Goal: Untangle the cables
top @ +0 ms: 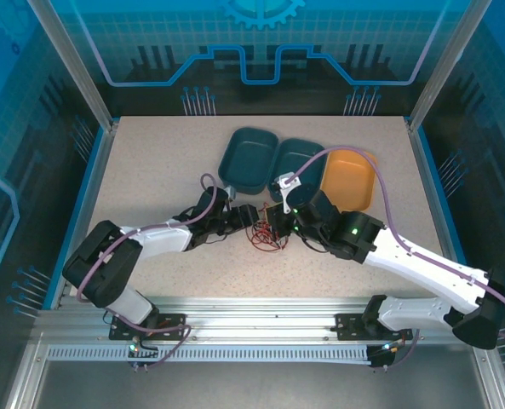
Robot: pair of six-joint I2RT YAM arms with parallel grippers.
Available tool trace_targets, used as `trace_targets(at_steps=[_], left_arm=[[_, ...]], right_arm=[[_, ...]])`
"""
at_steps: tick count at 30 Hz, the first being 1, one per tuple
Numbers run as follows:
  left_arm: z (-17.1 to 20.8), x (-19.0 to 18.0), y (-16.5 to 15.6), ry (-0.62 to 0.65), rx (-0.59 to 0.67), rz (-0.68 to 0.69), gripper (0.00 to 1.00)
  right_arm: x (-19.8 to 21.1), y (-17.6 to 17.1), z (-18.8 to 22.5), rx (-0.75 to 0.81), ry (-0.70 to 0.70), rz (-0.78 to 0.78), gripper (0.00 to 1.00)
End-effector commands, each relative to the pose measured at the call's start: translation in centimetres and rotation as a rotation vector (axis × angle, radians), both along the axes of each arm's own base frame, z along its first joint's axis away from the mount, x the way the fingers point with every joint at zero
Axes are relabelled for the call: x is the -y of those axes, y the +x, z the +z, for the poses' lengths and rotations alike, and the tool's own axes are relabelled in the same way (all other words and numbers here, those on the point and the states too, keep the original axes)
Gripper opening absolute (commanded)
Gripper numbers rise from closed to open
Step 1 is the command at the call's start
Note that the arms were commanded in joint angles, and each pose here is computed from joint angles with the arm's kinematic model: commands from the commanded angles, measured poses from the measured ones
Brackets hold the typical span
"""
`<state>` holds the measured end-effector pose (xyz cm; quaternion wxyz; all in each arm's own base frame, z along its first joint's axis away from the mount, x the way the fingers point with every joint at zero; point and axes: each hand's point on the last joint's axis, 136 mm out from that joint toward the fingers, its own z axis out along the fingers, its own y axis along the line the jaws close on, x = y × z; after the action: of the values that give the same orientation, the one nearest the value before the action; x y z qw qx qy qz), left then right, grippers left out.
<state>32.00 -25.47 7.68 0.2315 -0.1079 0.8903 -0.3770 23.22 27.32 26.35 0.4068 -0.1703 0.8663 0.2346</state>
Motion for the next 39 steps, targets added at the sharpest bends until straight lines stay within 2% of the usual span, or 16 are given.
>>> trace_targets(at_steps=[1, 8, 12, 29, 39], left_arm=[[0.7, 1.3, 0.1, -0.035, 0.005, -0.037, 0.56], [-0.3, 0.9, -0.3, -0.005, -0.017, -0.033, 0.36], [-0.8, 0.7, -0.4, 0.004, -0.027, -0.029, 0.32], [-2.4, 0.2, -0.6, 0.032, -0.052, -0.015, 0.29], [-2.5, 0.2, -0.6, 0.035, -0.051, -0.01, 0.24]], right_arm=[[-0.9, 0.0, 4.1, 0.085, 0.089, 0.023, 0.0], [-1.0, 0.1, 6.3, 0.13, 0.106, 0.04, 0.0], [-1.1, -0.1, 7.3, 0.148, 0.118, 0.053, 0.0], [0.9, -1.3, 14.3, 0.276, 0.152, 0.086, 0.0], [1.4, -1.9, 15.6, 0.305, 0.173, 0.1, 0.0]])
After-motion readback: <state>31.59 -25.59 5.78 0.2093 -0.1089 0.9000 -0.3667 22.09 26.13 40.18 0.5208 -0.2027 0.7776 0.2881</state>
